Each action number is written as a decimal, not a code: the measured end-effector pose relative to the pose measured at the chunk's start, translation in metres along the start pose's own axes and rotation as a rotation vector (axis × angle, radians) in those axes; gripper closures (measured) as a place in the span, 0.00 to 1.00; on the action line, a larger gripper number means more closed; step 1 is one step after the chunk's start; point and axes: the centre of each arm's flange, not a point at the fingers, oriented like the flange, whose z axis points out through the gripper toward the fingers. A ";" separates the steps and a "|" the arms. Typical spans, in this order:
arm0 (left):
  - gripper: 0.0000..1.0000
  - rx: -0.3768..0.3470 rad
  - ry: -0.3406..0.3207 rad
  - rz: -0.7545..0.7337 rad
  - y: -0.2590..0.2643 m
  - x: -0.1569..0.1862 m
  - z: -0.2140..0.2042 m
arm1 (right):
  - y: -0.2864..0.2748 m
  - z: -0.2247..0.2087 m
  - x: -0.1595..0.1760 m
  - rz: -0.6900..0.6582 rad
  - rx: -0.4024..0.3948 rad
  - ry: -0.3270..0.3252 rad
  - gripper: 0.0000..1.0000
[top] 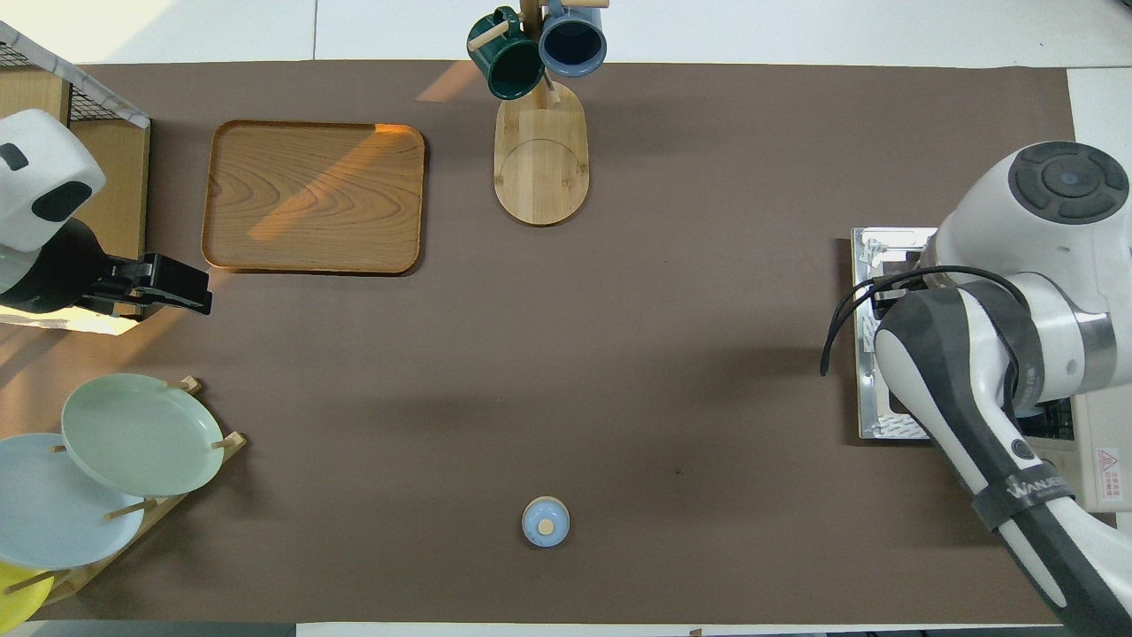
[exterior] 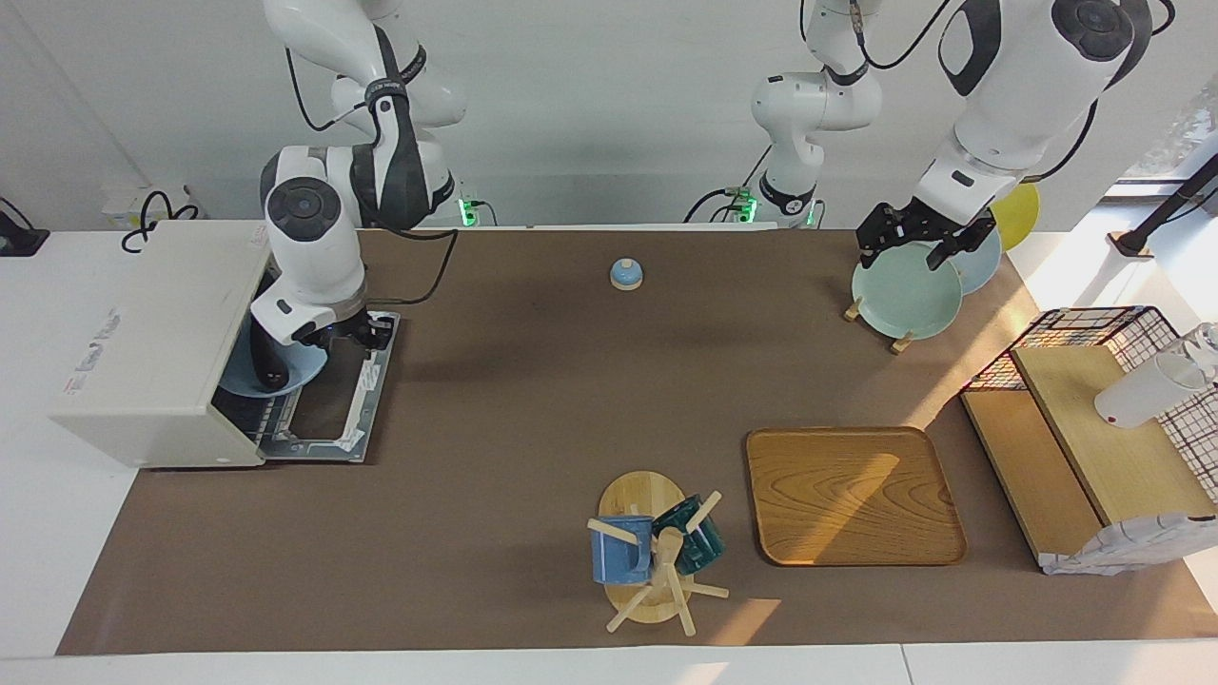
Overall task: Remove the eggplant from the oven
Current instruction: 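Grasp the blue plate rim inside the oven with the right gripper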
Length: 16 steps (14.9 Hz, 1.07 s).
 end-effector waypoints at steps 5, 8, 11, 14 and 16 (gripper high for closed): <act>0.00 0.000 0.000 0.000 0.000 0.000 0.000 | 0.017 0.044 -0.012 0.006 0.019 0.015 0.45; 0.00 0.000 0.001 0.000 0.000 0.000 0.000 | 0.023 0.057 -0.022 -0.049 -0.017 0.024 0.52; 0.00 0.000 0.001 0.001 0.001 0.000 0.000 | 0.024 0.057 -0.027 -0.090 -0.044 0.023 0.90; 0.00 0.000 0.002 0.002 0.001 0.000 0.000 | -0.007 0.040 -0.029 -0.150 -0.061 0.048 0.97; 0.00 0.000 0.002 0.002 0.001 0.000 0.000 | -0.056 0.020 -0.030 -0.202 -0.077 0.078 0.97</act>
